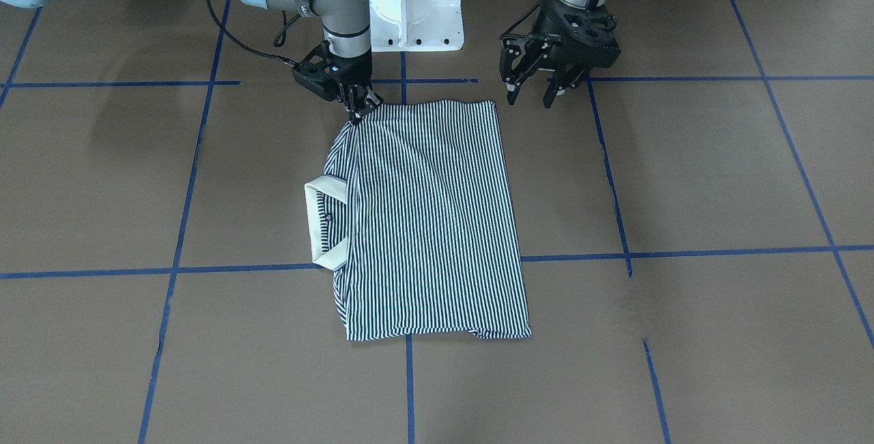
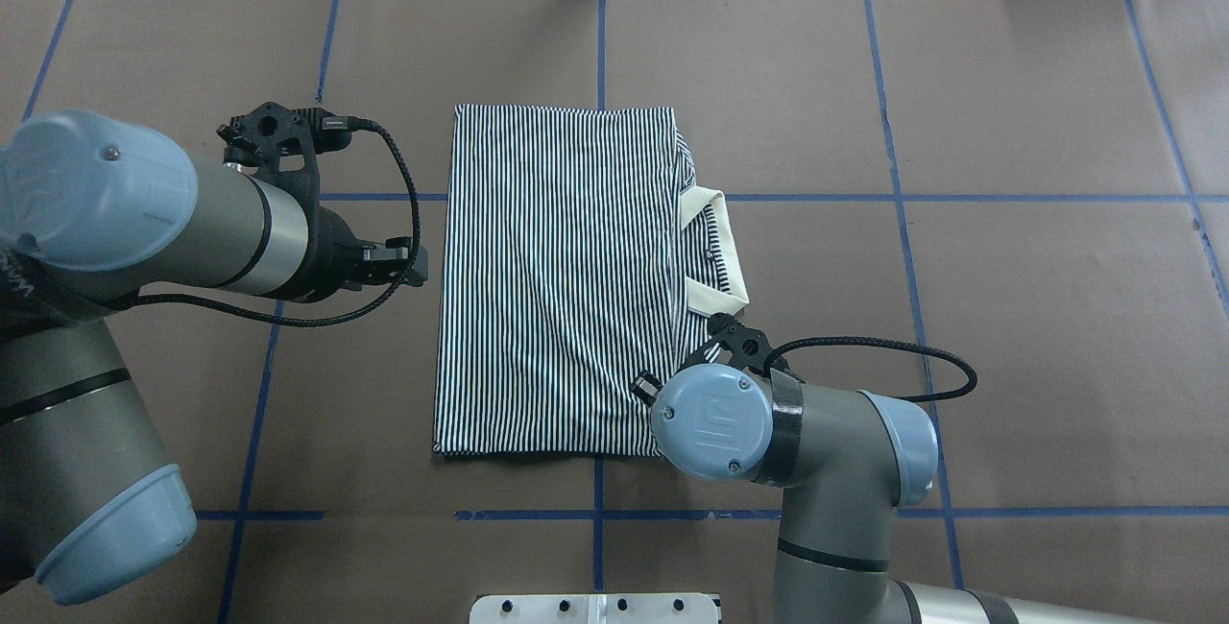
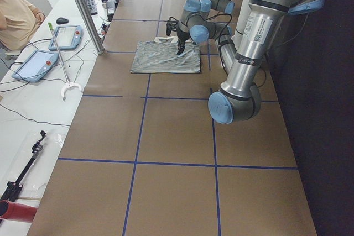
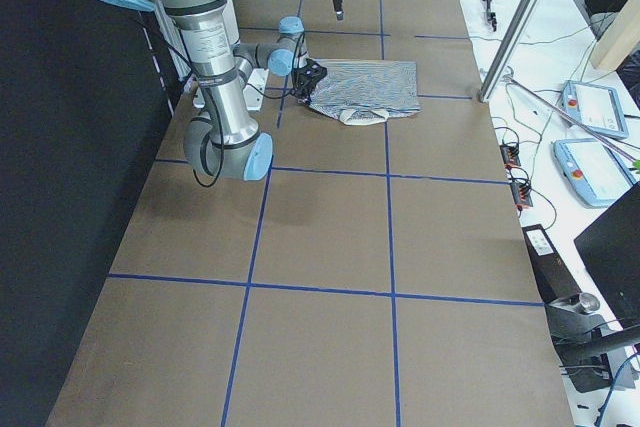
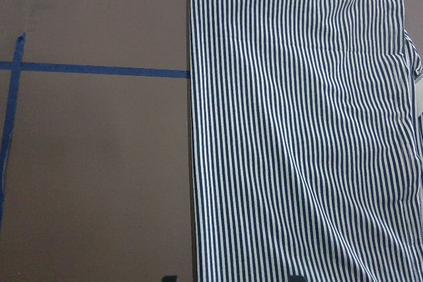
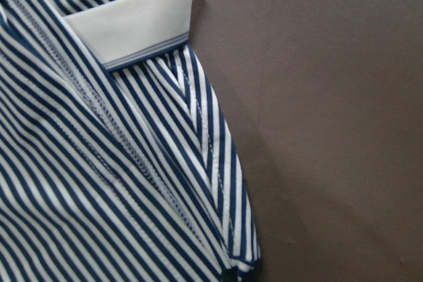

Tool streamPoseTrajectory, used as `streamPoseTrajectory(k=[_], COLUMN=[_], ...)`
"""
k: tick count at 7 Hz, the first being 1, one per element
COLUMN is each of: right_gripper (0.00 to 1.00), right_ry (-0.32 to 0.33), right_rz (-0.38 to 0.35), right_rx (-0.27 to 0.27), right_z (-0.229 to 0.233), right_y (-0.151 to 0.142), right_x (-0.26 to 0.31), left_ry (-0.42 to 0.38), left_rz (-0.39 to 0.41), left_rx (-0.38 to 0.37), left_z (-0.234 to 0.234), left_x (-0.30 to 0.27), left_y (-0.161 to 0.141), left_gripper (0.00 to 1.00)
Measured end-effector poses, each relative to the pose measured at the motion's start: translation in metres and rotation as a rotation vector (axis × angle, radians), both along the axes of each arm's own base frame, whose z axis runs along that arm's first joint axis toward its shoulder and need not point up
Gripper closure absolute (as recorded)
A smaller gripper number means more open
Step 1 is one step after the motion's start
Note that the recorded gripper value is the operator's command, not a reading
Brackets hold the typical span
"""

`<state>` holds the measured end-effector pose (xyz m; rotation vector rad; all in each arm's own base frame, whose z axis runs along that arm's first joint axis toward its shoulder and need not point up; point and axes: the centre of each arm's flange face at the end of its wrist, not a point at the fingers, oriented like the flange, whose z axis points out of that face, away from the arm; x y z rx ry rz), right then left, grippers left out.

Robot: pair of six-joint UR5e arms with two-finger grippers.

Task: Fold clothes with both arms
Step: 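Move the left gripper down to the shirt corner nearest the robot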

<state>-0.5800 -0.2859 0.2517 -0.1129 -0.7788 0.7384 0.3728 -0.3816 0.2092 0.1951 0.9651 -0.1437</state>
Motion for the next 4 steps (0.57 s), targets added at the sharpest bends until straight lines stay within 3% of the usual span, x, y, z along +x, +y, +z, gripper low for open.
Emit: streamPoseTrajectory(k=[2, 4], right_gripper=[1.0, 1.0], right_ry=[-0.006, -0.003], right_rz=[-0.001, -0.003], right_rx=[0.001, -0.001], right_z=[-0.002, 0.0], right_y=[0.001, 0.001], right_x=[0.003, 0.003], left_ry=[0.026, 0.047], left_rz=[-0.043, -0.077], left_rx=[-0.122, -0.19], left_z=[0.009, 0.029], left_x=[0.019, 0.057], left_y=[0.017, 0.038], left_gripper=[0.34, 0.34])
